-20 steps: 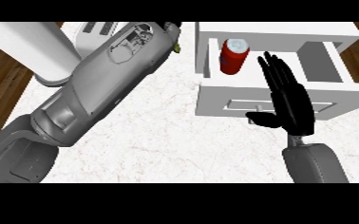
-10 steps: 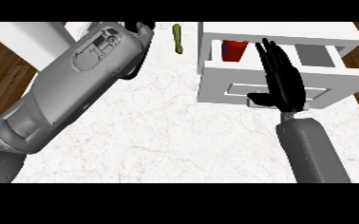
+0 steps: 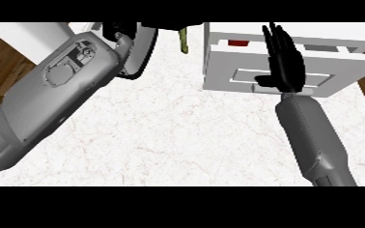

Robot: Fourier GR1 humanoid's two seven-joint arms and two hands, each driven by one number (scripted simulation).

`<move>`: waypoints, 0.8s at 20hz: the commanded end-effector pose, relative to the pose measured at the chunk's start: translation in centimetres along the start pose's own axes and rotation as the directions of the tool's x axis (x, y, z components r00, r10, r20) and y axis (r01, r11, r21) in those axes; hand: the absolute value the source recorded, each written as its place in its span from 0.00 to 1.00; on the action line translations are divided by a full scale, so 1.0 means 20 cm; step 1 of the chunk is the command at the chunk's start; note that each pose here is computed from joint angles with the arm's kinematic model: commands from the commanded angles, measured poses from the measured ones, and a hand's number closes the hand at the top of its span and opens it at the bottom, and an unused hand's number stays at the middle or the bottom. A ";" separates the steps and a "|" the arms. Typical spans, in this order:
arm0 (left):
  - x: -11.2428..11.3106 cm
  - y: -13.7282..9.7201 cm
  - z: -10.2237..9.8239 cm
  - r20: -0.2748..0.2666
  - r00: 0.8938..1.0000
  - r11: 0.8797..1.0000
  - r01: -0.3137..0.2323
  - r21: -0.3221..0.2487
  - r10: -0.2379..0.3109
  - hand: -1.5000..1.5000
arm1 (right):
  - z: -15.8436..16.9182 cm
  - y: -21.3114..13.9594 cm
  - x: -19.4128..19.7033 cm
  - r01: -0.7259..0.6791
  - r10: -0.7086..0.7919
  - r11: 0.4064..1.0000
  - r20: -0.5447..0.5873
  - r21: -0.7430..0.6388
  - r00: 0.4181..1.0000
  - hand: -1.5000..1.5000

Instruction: Pick up the can, place it into the drawer and close the drawer

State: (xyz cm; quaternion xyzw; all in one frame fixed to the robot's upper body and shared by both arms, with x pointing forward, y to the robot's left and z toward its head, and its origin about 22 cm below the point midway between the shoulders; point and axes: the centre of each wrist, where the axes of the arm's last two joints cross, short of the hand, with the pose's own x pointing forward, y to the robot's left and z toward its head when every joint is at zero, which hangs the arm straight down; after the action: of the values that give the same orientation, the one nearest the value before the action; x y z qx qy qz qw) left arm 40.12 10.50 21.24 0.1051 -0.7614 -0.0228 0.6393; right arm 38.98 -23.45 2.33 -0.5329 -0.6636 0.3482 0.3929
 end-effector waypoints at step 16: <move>-0.16 0.17 0.19 -0.011 1.000 0.999 0.022 -0.036 -0.023 0.00 | -0.42 -0.06 0.17 -0.004 0.003 1.000 -0.041 -0.023 0.999 0.00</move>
State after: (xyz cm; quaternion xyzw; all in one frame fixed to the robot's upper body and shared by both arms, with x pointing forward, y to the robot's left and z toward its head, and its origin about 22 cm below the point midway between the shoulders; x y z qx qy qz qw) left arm 36.97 13.94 18.52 0.1045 -0.7564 -0.0348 0.6448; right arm 43.97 -21.99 4.92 -0.5567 -0.6518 0.3315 0.3942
